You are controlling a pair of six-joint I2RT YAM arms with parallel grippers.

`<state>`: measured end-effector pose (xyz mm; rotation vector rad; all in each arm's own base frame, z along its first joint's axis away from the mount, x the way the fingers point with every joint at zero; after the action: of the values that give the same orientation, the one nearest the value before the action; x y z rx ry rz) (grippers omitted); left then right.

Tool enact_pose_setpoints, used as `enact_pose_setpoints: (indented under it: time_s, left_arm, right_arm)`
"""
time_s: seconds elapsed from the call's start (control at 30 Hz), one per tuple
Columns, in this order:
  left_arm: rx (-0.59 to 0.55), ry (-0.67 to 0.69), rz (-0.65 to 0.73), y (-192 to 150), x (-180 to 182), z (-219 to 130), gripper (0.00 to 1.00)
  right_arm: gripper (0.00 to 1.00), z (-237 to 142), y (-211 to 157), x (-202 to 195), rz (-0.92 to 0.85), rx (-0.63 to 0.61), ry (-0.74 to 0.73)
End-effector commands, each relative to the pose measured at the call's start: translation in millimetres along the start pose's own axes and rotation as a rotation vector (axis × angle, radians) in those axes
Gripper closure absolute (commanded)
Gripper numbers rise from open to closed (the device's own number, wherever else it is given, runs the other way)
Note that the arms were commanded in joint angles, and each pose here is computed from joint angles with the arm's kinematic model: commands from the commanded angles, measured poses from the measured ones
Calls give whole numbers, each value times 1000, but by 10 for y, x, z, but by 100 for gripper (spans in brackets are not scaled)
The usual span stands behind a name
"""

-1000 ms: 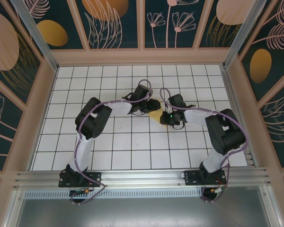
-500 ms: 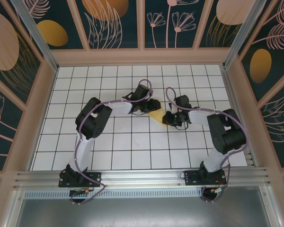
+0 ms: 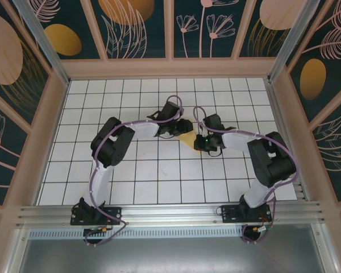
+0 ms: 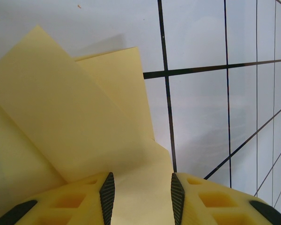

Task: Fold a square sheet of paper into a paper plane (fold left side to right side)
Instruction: Fourth fold the wing at the center of the table.

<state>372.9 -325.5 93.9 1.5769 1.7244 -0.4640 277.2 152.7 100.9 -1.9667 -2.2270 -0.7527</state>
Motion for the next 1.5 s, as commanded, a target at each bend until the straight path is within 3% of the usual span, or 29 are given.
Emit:
enact_pose_setpoints:
  time_s: [0.0,0.53,0.87,1.03,1.47]
  left_arm:
    - [65,200,-71,-179,525,192,59]
    - [66,201,-71,-182,528,199,59]
    - [62,193,-75,-179,514,182,60]
    - [62,189,-75,-182,507,184,60]
    - [63,194,-72,-182,514,176,60]
  right_arm:
    - [87,13,-509,-292,49,258,-271]
    - [87,-146,-566,-263,49,225,-270]
    - [84,-639,-66,106,5,-51,-19]
    - [83,-446,-22,258,-18,-32,106]
    - [83,-93,73,28,38,-28,63]
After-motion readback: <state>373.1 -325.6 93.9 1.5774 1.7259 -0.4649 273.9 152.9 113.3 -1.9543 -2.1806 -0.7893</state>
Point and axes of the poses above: each hand's point on the last joint's axis, 136 mm out from that joint toward the fingers, its own z axis out along the fingers, its own x axis along the line the jaws close on, y = z × x, the point moved 10 cm from there along -z, back along the fingers, and after that the axes turned 4 degrees about -z, right-handed, at the moved point
